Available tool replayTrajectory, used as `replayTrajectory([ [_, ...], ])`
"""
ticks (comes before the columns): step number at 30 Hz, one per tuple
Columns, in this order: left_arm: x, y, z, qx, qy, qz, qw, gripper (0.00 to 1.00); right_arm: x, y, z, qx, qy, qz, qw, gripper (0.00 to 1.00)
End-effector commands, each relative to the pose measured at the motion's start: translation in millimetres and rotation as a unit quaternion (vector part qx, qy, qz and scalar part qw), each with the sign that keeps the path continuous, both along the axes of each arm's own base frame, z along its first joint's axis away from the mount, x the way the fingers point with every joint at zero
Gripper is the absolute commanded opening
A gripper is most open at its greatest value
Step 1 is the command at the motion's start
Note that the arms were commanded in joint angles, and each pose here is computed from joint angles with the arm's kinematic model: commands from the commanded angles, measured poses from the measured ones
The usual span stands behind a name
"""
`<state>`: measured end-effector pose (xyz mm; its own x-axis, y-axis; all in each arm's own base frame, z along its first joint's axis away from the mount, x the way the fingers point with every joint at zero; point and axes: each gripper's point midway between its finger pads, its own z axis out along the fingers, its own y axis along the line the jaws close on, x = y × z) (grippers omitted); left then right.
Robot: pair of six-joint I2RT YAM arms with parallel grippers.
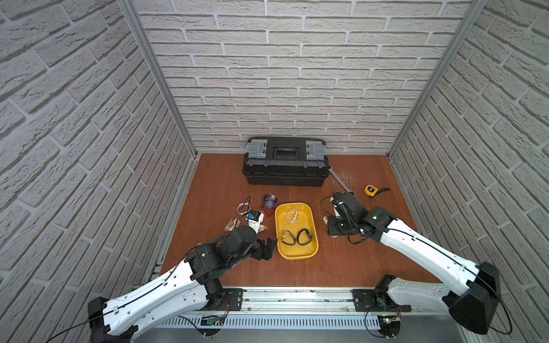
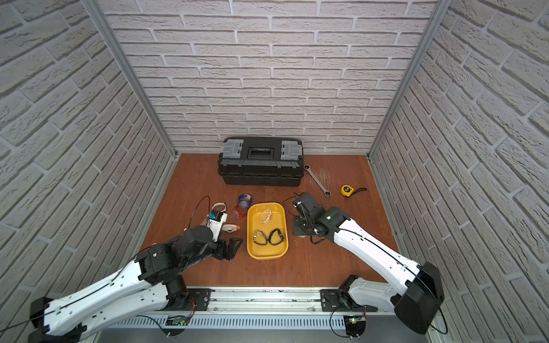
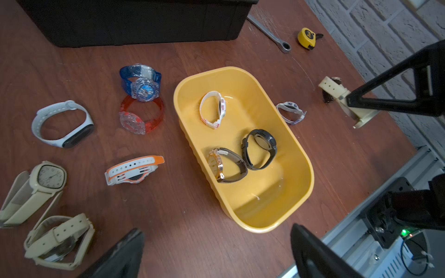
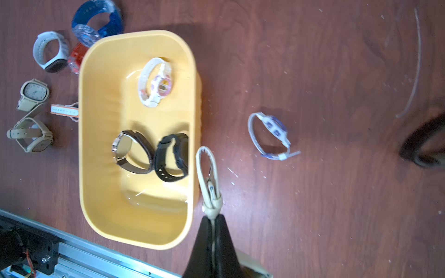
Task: Put the watch into the storage box
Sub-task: Place the watch in the storage box.
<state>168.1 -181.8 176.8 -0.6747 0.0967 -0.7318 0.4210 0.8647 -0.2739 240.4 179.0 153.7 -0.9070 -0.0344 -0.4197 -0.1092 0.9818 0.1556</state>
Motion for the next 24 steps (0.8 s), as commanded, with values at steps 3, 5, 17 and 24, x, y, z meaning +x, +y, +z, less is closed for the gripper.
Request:
replayTrajectory([
  [3, 5, 18, -2, 0.005, -0.006, 0.041, 0.999, 0.98, 26, 51, -3, -0.097, -0.024, 0.063, 0.993, 0.02],
  [5, 5, 23, -2, 0.008, -0.007, 0.048, 0.999, 0.98, 36, 73, -8, -0.124, -0.026, 0.089, 0.988, 0.02],
  [17, 2, 40, -3, 0.005, -0.009, 0.074, 0.997, 0.98, 67, 107, -31, -0.165, -0.025, 0.114, 0.979, 0.02],
  [24, 1, 38, -4, 0.001, -0.008, 0.07, 0.998, 0.98, 75, 92, -46, -0.2, -0.027, 0.091, 0.975, 0.02],
])
